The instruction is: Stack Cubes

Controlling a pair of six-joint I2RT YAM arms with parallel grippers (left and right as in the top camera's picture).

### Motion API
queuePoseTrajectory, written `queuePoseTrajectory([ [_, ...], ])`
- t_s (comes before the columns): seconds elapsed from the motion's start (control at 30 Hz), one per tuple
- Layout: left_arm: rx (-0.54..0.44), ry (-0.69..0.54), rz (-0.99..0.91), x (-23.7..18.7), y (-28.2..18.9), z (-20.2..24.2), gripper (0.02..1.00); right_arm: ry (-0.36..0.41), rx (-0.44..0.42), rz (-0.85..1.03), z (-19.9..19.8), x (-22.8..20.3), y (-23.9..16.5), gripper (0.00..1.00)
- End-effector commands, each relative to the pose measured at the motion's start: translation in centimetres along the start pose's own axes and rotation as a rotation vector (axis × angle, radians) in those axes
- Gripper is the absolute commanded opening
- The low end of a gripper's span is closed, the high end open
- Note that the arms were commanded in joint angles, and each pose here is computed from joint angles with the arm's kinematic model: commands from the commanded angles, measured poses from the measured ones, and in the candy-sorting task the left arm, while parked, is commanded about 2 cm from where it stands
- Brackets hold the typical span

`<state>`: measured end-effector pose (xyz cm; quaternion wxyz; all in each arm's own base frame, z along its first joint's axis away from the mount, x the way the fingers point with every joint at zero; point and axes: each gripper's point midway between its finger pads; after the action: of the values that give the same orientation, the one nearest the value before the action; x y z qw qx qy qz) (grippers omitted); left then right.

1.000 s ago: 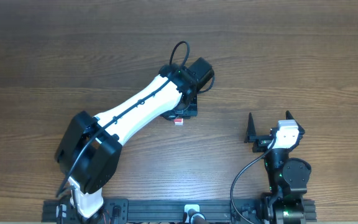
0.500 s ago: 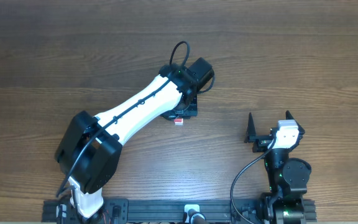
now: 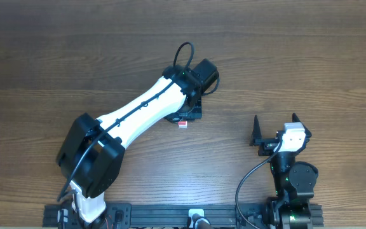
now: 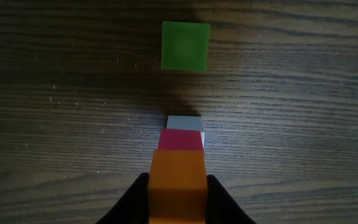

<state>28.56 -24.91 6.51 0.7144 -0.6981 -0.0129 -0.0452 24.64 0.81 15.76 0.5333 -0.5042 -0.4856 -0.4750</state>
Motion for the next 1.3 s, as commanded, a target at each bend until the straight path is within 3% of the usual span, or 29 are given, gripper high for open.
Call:
queuePoseTrajectory([
  [0.03, 0.018, 0.016, -0.010, 0.4, 0.4, 0.0, 0.240, -0.005, 0.016, -0.004, 0.3, -0.1, 0.0, 0.991],
  [0.67, 0.018, 0.016, -0.009, 0.4, 0.4, 0.0, 0.364, -0.005, 0.016, -0.004, 0.3, -0.1, 0.0, 0.993],
  [0.73, 0.018, 0.016, -0.010, 0.4, 0.4, 0.0, 0.428, -0.005, 0.016, -0.004, 0.3, -0.1, 0.0, 0.993],
  [0.8, 0.012, 0.016, -0.016, 0.6, 0.4, -0.1, 0.581, -0.005, 0.016, -0.004, 0.3, -0.1, 0.0, 0.991],
  [0.9, -0.008, 0.012, -0.040, 1.0, -0.1, -0.4, 0.844, -0.005, 0.016, -0.004, 0.3, -0.1, 0.0, 0.991],
  [0.93, -0.018, 0.009, -0.052, 1.2, -0.6, -0.4, 0.996, -0.005, 0.016, -0.004, 0.3, -0.1, 0.0, 0.991],
  [1.17, -0.086, -0.002, -0.156, 3.4, -5.3, 1.1, 1.000, -0.005, 0.016, -0.004, 0.3, -0.1, 0.0, 0.991],
  [1.3, -0.052, -0.067, -0.259, 4.7, -9.0, 4.8, 1.000, -0.005, 0.016, -0.004, 0.3, -0.1, 0.0, 0.991],
])
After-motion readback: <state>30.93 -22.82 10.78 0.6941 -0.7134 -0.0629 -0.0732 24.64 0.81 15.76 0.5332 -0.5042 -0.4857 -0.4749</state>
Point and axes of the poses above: each gripper's point midway between its finger pads, its own y axis out along the fingers, its own z axis along the line the jaws close on, x = y × z, and after that the axes turned 3 degrees about y, right-handed
